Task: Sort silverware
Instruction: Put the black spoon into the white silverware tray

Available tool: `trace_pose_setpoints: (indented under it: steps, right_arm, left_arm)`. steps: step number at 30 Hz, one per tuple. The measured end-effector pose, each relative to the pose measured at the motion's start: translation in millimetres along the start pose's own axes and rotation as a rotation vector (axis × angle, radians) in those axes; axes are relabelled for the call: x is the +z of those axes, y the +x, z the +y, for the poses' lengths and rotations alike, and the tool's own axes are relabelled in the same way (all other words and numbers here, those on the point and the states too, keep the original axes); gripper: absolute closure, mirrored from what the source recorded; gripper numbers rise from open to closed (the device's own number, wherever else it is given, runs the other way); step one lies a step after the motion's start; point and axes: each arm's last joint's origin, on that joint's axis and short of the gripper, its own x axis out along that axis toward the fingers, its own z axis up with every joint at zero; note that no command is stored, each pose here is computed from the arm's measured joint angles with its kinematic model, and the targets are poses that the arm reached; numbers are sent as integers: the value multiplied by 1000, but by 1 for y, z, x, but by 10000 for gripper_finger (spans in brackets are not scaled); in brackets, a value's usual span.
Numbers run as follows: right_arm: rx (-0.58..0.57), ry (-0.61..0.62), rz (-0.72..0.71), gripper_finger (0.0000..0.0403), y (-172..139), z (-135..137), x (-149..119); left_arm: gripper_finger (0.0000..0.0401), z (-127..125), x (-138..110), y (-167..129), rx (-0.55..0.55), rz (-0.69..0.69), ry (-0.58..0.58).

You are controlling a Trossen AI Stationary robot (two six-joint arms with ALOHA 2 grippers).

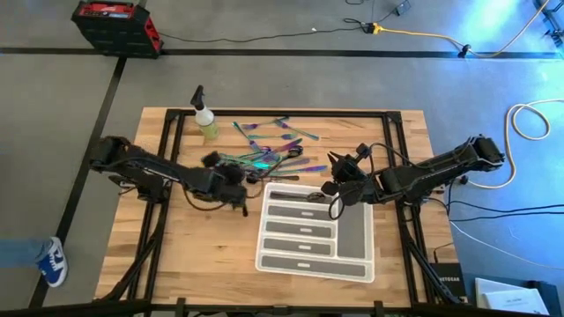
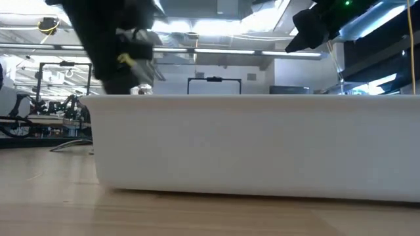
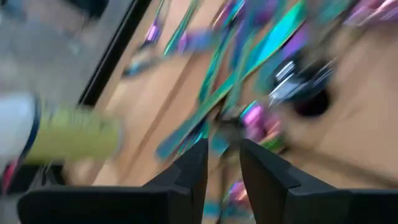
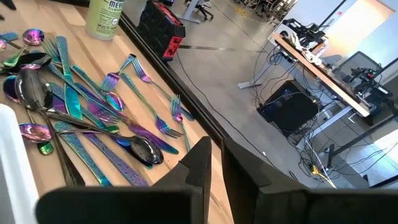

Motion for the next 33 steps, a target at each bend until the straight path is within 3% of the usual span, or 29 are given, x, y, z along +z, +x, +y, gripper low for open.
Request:
trace_pose_setpoints:
  steps: [4,14,22,30,33]
  right_arm:
    - [-3,10,-6,382,0,0,1]
    - [20,19,-5,382,0,1,2]
    - [30,15,-2,382,0,1,1]
    - [31,17,-2,382,0,1,1]
    - [31,18,-2,382,0,1,1]
  left_arm:
    - [322,20,-9,22,-58,161,-96]
    - [322,45,-10,67,-216,284,-166]
    - [317,58,-12,77,-349,389,-169]
    - [263,61,-18,76,-344,454,-137]
    - [250,59,-19,75,-397,473,-138]
